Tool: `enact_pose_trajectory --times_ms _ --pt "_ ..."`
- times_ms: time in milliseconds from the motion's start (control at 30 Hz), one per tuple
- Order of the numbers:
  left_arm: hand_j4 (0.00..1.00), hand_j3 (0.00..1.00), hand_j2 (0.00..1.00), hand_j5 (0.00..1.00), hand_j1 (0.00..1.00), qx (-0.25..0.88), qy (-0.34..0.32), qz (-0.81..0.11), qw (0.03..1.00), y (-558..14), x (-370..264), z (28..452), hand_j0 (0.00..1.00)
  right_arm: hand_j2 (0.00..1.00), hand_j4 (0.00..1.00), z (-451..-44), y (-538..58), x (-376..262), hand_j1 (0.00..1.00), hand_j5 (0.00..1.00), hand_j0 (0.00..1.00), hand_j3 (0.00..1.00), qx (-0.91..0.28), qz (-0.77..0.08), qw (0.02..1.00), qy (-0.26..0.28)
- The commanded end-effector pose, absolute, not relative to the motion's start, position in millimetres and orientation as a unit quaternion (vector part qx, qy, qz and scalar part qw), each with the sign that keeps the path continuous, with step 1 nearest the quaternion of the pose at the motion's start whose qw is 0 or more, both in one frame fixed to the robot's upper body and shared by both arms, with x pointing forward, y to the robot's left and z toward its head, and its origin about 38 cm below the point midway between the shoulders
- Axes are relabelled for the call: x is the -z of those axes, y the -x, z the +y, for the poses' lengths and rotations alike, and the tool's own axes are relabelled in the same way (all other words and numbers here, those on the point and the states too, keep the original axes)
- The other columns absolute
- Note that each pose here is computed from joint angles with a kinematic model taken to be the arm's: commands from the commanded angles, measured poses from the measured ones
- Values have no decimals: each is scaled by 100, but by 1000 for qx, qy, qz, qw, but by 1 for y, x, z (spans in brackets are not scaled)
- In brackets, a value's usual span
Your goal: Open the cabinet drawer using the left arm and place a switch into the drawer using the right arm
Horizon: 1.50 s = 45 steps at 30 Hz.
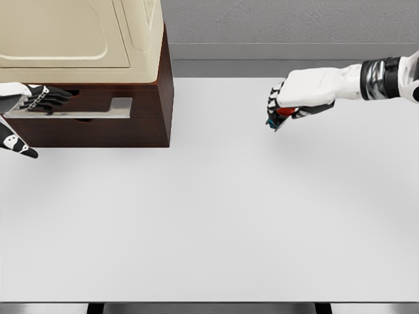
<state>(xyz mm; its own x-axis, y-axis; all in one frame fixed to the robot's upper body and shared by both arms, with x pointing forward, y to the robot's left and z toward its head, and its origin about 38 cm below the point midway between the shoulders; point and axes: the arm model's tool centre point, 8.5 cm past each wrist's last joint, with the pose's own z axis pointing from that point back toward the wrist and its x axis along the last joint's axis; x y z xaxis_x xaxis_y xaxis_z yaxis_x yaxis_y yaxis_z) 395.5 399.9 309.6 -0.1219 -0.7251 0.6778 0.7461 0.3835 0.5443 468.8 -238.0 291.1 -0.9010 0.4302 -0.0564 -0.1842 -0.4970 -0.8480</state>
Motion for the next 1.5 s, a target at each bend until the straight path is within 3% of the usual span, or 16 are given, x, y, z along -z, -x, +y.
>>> enact_pose_trajectory --times_ms 0,733,1467 --pt "100 100 100 100 100 554 13 -501 664 -398 -307 399 100 46 46 -234 -465 -293 46 46 46 46 -852 -477 177 122" --pt "100 100 100 100 100 544 68 -496 673 -381 -294 387 100 44 44 -191 -463 -294 44 44 44 44 -862 -478 139 97" --pt "100 100 100 100 100 494 102 -498 706 -360 -306 403 100 44 44 -151 -454 -311 44 44 44 44 -868 -481 82 89"
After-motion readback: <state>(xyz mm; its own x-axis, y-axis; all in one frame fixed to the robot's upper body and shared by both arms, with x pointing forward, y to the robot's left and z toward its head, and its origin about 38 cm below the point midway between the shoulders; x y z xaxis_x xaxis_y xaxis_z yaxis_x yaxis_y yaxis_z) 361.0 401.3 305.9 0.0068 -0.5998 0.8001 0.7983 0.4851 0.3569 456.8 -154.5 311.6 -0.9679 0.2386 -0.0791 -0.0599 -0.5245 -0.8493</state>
